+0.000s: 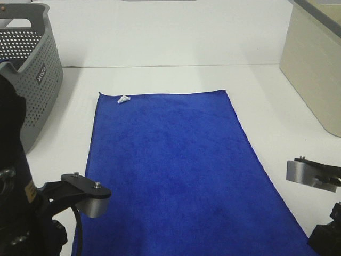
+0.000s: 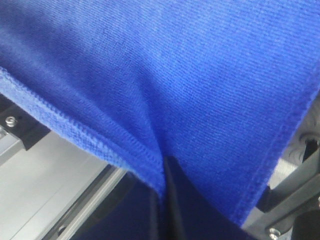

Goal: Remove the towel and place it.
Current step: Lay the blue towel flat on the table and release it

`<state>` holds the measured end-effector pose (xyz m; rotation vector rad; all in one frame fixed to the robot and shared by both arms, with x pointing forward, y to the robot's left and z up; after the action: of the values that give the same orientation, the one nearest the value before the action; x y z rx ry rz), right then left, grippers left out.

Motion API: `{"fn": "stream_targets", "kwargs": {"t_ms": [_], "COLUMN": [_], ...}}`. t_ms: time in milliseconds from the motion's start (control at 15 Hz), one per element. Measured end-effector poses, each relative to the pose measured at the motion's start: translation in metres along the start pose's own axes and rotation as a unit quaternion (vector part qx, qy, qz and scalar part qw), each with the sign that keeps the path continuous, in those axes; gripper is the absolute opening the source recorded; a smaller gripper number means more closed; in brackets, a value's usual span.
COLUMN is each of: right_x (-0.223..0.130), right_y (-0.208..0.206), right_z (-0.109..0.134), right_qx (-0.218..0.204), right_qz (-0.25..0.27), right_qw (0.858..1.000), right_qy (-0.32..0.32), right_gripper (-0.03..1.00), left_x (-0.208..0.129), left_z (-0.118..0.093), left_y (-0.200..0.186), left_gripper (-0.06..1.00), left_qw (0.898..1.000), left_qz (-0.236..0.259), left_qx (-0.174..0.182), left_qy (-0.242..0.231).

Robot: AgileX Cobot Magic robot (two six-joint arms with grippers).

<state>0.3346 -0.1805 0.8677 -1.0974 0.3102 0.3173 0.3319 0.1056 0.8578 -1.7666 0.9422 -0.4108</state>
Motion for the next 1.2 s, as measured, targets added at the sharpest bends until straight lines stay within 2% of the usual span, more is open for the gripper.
{"fn": "stream_targets", "kwargs": {"t_ms": [333,667,867,1200], "right_x": [0.0,0.005,0.008,0.011], "right_y": [0.019,0.033,0.043,0.054], "right_z": [-0.011,-0.019,-0.021,-0.026], "right_qx": [-0.008,-0.013,-0.005,-0.005], "right_qz": [0.072,0.111,0.134,0.156], "right_qw": [0.997,0.993,0.989,0.985], "right_qy": [0.034,0.05,0.06,0.076], "right_gripper": [0.02,0.02,0.02,0.02], "left_x": [0.003,0.01,0.012,0.013], "left_z": [0.005,0.012,0.021,0.026], "left_y": [0.018,0.021,0.038,0.054], "left_gripper": [0.0,0.0,0.0,0.0], "left_qw": [0.999,1.0,0.998,0.994], "left_qz": [0.029,0.017,0.058,0.109], "left_qx": [-0.01,0.003,-0.002,-0.015], "left_qy": [-0.008,-0.007,-0.026,-0.027]}}
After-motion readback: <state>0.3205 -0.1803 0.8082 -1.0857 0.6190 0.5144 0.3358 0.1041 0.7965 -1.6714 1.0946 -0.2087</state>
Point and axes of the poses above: a point on each arm's last joint axis where the gripper is mounted, y pointing out along that axis toward the gripper, z along the wrist's bending axis when the last joint is at zero, x = y × z, the point moved 10 cm from there along y, pointing out along that axis toward the gripper, and after that the axes turned 11 degrees about y, right-handed, at the moved point
